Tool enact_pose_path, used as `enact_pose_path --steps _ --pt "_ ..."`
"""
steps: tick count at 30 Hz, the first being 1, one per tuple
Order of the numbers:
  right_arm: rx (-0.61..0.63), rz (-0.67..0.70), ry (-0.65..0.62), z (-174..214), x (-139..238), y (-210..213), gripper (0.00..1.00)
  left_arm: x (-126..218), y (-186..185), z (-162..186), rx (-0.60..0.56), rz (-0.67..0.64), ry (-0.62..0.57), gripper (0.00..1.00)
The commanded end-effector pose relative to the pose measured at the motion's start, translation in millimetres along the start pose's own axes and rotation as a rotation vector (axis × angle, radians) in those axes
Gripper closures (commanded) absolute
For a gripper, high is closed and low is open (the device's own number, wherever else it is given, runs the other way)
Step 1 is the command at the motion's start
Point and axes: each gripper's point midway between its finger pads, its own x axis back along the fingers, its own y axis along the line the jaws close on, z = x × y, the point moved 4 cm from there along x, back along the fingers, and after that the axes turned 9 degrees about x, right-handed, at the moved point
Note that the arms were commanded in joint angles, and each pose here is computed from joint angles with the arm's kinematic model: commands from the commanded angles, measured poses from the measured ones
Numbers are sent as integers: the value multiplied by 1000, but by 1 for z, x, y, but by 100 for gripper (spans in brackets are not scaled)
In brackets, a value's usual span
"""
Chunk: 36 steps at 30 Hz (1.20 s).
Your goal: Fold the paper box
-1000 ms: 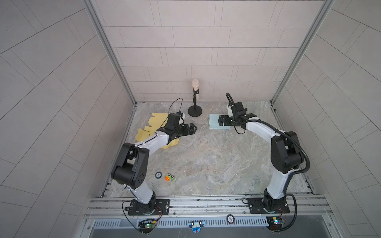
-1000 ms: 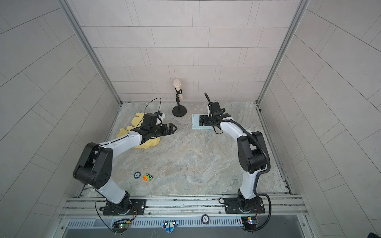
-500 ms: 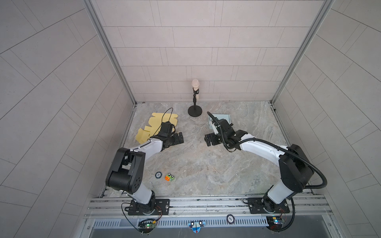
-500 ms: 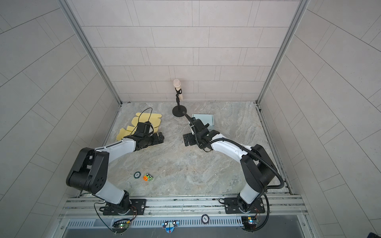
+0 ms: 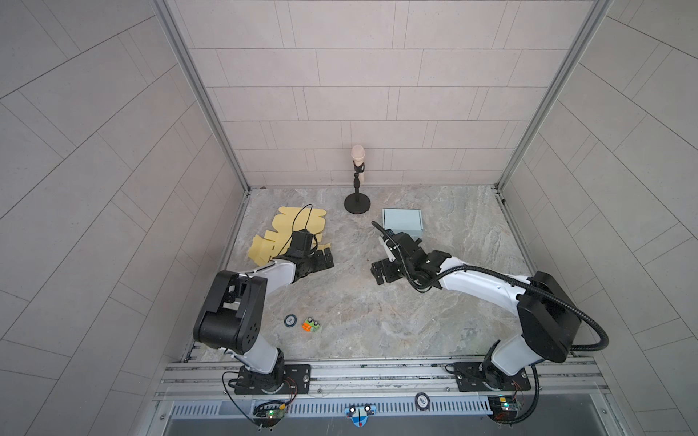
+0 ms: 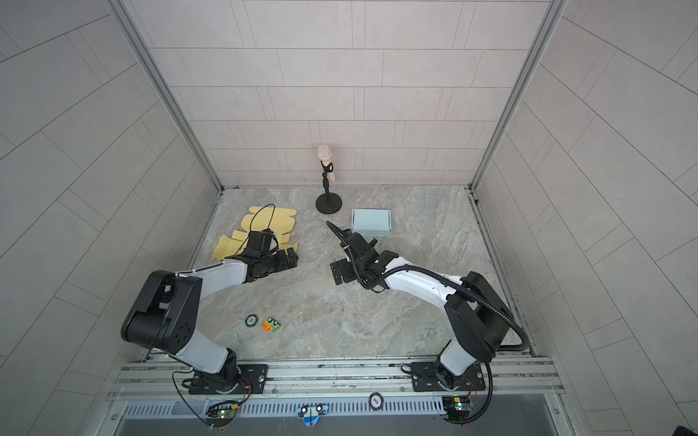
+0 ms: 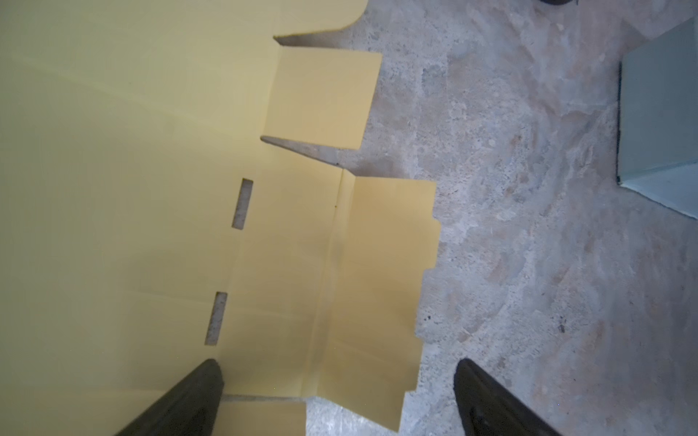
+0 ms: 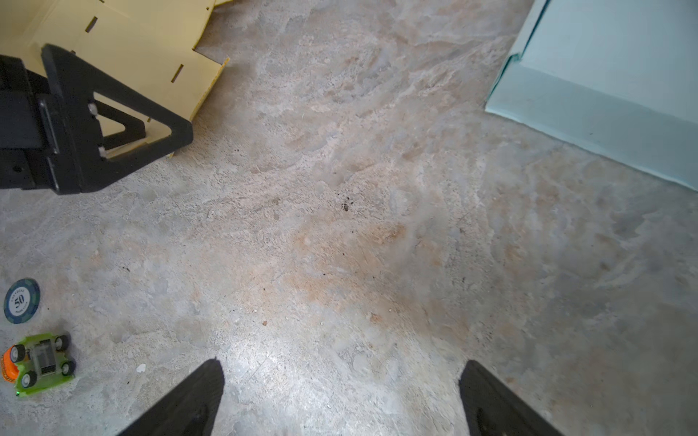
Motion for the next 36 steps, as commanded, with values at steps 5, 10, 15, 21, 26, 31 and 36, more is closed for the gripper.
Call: enact_pose_path --steps 5,10,15,21,26,31,36 --pt "-20 9 -50 2 22 -4 0 8 -8 37 16 56 67 0" --pt "-31 17 -26 18 20 -8 0 11 -44 53 0 148 82 0" --pt "-41 24 1 40 22 -15 0 9 -85 68 -5 266 91 0" --pt "-75 67 24 69 36 -35 0 4 -133 80 -82 349 143 0" --pt "-108 77 12 80 43 -39 0 11 -144 74 -130 355 143 0" --pt "-127 55 -10 80 42 -37 0 31 -124 70 -228 237 110 0" --pt "-130 29 -6 76 38 -33 0 44 -91 79 -251 117 100 0"
